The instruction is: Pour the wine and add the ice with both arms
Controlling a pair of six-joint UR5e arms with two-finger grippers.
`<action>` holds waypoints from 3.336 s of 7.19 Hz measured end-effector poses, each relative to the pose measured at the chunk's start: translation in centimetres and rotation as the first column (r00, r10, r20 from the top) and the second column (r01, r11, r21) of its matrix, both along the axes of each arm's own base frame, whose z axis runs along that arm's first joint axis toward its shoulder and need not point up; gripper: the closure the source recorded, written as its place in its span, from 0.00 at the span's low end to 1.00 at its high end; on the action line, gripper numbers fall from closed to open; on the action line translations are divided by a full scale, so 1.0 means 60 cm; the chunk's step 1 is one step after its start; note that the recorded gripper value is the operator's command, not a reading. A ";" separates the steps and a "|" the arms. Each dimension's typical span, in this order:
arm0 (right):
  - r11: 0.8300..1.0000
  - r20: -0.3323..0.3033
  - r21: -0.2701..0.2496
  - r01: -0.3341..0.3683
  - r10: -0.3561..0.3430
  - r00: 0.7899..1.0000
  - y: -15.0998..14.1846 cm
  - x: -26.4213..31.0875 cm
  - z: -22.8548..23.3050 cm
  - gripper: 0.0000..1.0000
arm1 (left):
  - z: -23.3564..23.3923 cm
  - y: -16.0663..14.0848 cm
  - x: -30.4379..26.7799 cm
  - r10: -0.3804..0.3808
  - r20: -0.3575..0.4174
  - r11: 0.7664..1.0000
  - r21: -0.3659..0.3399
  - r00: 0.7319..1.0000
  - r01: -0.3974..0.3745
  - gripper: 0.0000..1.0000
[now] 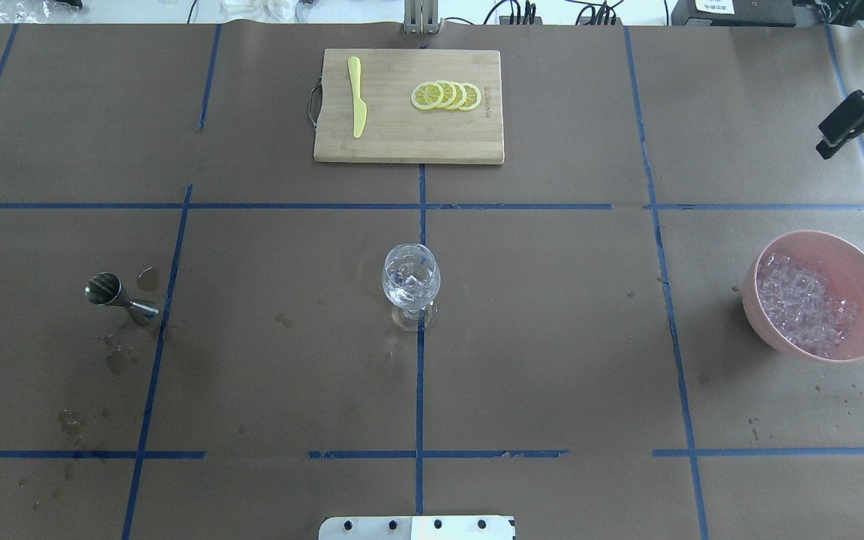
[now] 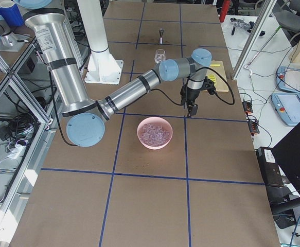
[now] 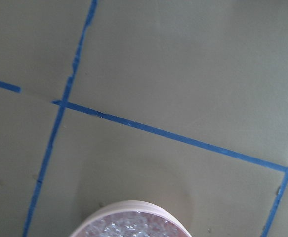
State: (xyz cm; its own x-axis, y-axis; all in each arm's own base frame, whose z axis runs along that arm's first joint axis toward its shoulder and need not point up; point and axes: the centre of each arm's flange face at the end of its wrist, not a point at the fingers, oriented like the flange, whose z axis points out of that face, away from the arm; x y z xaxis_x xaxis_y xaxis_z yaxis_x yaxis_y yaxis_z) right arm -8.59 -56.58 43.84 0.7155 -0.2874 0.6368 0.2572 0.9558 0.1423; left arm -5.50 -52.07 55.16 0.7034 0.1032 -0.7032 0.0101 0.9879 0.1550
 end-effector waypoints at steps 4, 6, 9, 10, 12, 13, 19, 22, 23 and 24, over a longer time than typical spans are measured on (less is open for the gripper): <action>0.998 0.020 0.019 -0.061 0.060 0.998 -0.002 0.109 0.127 0.00 | 0.047 0.019 -0.013 -0.014 0.007 0.997 -0.076 1.000 0.015 0.00; 0.991 0.045 -0.002 -0.133 0.133 0.990 0.000 0.170 0.187 0.00 | 0.055 0.020 -0.014 -0.015 0.009 0.996 -0.084 1.000 0.015 0.00; 0.960 0.113 -0.156 -0.232 0.251 0.961 0.015 0.263 0.297 0.00 | 0.074 0.010 -0.012 -0.013 0.009 0.995 -0.103 1.000 0.014 0.00; 0.954 0.125 -0.173 -0.247 0.269 0.955 0.021 0.277 0.307 0.00 | 0.079 0.010 -0.012 -0.013 0.008 0.994 -0.109 1.000 0.014 0.00; 0.949 0.140 -0.186 -0.256 0.284 0.949 0.031 0.288 0.318 0.00 | 0.086 0.013 -0.012 -0.013 0.009 0.993 -0.117 1.000 0.014 0.00; 0.949 0.143 -0.181 -0.259 0.286 0.947 0.037 0.290 0.321 0.00 | 0.089 0.016 -0.012 -0.013 0.009 0.993 -0.121 1.000 0.014 0.00; 0.944 0.147 -0.172 -0.283 0.309 0.940 0.055 0.311 0.334 0.00 | 0.137 0.017 -0.033 0.003 0.009 0.990 -0.144 1.000 -0.001 0.00; 0.943 0.146 -0.171 -0.285 0.310 0.939 0.057 0.312 0.334 0.00 | 0.136 0.020 -0.054 -0.022 0.007 0.989 -0.145 1.000 0.023 0.00; 0.943 0.146 -0.171 -0.285 0.310 0.939 0.057 0.312 0.334 0.00 | 0.135 0.020 -0.055 -0.023 0.006 0.989 -0.144 1.000 0.024 0.00; 0.943 0.145 -0.171 -0.286 0.311 0.939 0.057 0.312 0.334 0.00 | 0.135 0.021 -0.055 -0.024 0.005 0.989 -0.145 1.000 0.025 0.00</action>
